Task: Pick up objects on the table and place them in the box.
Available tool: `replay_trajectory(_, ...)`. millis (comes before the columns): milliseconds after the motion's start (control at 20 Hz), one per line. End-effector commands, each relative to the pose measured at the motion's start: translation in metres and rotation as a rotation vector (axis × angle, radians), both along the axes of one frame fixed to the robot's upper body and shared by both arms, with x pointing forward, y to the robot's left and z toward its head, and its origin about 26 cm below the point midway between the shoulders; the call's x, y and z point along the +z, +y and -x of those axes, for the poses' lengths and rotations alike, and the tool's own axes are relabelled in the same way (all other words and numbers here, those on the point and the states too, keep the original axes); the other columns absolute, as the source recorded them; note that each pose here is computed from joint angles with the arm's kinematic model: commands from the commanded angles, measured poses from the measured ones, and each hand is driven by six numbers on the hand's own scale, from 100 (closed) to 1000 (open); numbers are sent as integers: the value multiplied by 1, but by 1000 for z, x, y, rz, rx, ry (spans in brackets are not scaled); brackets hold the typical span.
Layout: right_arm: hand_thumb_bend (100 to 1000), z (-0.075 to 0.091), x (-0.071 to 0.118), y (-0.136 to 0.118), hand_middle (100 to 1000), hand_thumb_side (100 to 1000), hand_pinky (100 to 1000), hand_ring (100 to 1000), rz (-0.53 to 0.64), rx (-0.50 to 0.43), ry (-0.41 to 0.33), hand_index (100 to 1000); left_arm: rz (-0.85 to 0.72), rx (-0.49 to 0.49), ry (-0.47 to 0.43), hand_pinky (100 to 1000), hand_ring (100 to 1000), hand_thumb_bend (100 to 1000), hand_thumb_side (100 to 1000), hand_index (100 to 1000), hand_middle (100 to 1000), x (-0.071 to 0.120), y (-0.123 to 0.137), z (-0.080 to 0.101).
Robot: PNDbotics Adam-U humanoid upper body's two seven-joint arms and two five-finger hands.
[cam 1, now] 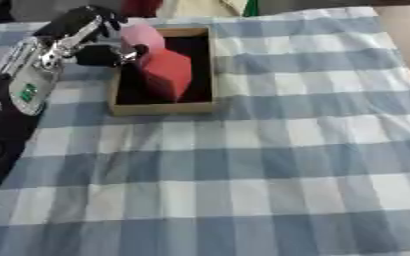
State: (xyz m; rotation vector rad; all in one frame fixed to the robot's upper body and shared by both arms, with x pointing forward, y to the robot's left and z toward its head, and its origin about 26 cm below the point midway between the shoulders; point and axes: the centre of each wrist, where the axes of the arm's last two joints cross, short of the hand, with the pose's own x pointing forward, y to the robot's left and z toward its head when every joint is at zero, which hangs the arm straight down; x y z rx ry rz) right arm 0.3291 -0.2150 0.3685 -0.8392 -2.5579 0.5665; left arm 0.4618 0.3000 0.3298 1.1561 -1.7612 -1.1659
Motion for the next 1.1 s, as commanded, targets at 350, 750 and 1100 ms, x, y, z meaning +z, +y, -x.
replay_trajectory(350, 272, 6, 4, -11, 481, 622, 805, 750, -31, -45, -38, 685, 135, -185, -288, 579, 598, 100, 786, 815, 645, 40, -5, 41)
replay_trajectory(750, 284, 10, 1, -13, 495, 647, 813, 759, -89, -44, -71, 694, 250, -353, -518, 577, 602, 100, 791, 803, 632, 46, 2, 82)
replay_trajectory(1100, 210, 14, -5, -15, 510, 682, 818, 768, -137, 7, -106, 706, 381, -391, -617, 585, 617, 100, 782, 817, 654, 27, 17, 116)
